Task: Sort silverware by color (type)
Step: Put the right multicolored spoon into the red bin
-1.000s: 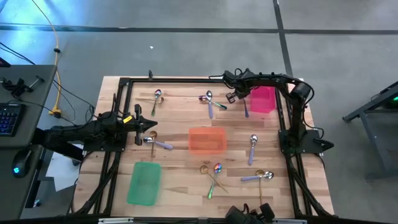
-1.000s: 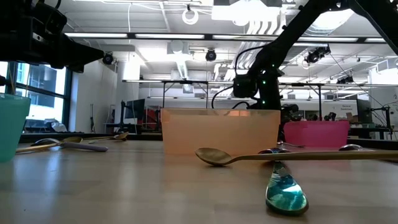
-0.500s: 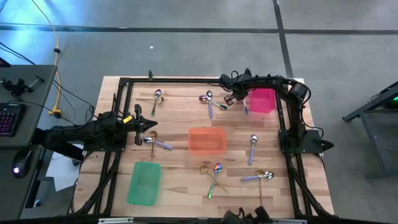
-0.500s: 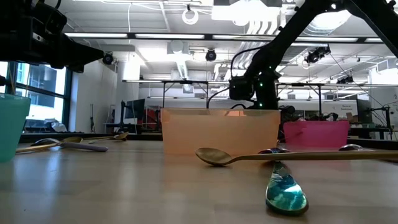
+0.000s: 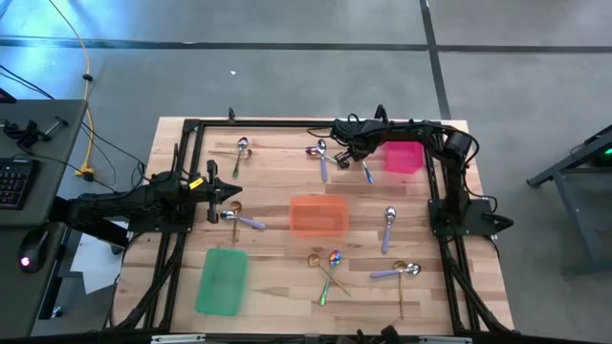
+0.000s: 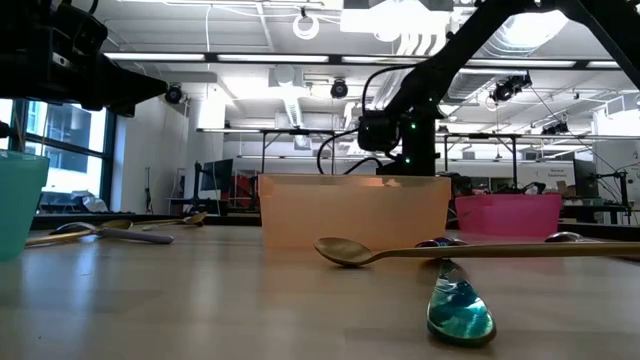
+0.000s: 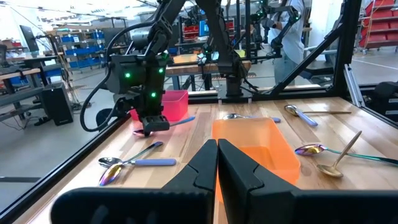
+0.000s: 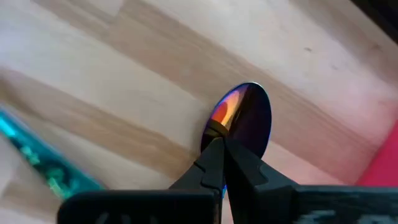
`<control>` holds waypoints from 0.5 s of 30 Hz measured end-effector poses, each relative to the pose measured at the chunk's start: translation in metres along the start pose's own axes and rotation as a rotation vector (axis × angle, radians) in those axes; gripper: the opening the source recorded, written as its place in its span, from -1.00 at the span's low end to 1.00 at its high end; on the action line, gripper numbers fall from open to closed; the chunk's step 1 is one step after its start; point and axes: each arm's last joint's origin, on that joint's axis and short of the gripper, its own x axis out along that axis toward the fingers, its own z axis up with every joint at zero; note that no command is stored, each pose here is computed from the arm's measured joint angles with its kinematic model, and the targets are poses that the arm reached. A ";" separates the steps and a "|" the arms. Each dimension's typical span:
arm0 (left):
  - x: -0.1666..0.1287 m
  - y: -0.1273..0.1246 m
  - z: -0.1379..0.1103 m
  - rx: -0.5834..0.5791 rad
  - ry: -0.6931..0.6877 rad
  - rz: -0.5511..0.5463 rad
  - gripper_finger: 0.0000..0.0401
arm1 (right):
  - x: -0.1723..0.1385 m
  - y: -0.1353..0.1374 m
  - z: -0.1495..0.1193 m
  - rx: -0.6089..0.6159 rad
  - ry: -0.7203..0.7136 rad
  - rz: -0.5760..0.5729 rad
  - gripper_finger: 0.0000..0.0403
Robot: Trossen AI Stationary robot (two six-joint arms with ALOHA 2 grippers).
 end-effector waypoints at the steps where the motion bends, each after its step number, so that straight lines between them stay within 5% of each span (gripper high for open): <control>1: 0.000 0.000 0.000 0.000 0.000 0.000 -0.98 | 0.000 0.001 0.000 -0.001 0.003 0.005 -1.00; 15: 0.000 0.000 0.000 0.000 0.000 0.000 -0.98 | -0.038 -0.011 -0.006 -0.037 -0.010 0.046 -0.99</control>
